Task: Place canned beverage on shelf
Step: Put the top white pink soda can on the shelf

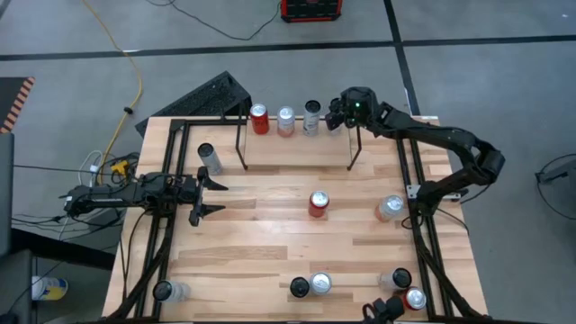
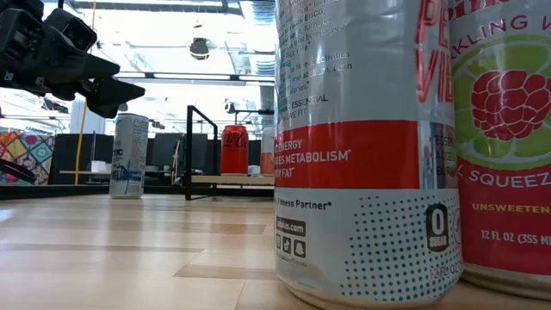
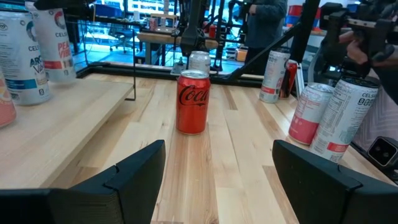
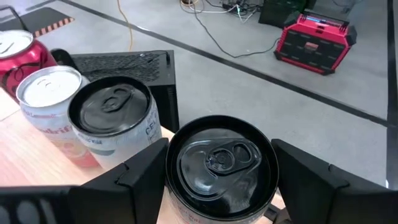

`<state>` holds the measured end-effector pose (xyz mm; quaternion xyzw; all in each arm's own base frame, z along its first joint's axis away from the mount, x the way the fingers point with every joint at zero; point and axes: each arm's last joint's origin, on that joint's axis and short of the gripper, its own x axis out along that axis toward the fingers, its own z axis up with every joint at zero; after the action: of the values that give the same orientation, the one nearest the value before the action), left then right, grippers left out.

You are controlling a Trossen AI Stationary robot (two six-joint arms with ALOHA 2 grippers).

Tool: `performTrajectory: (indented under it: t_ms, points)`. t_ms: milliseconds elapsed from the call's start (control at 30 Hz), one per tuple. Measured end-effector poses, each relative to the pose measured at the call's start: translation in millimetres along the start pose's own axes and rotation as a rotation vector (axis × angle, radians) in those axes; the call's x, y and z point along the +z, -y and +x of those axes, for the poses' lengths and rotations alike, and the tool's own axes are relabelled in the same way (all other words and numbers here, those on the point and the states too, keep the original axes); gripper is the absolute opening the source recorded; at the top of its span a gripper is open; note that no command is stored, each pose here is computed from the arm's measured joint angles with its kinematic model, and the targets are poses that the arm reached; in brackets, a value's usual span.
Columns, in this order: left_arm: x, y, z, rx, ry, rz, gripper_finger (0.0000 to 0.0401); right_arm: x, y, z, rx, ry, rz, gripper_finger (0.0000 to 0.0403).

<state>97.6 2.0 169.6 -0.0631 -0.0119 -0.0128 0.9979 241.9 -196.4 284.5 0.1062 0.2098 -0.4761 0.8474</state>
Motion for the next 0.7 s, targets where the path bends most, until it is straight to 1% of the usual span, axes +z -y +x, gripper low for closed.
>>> performTrajectory:
  t_ms: [167,300,367,700]
  points:
    - [0,0,0,0.0,0.0,0.0,0.0282,0,3,1,-0.009,0.004,-0.004,0.0279]
    - [0,0,0,0.0,0.0,0.0,0.0282,-9,6,6,-0.016,0.032,0.013,0.0279]
    - [0,0,0,-0.001,0.0,0.0,0.0282,-12,10,8,-0.022,0.018,0.02,0.0279]
    - [0,0,0,0.0,0.0,0.0,0.0282,-12,8,8,0.012,0.021,0.02,0.0279]
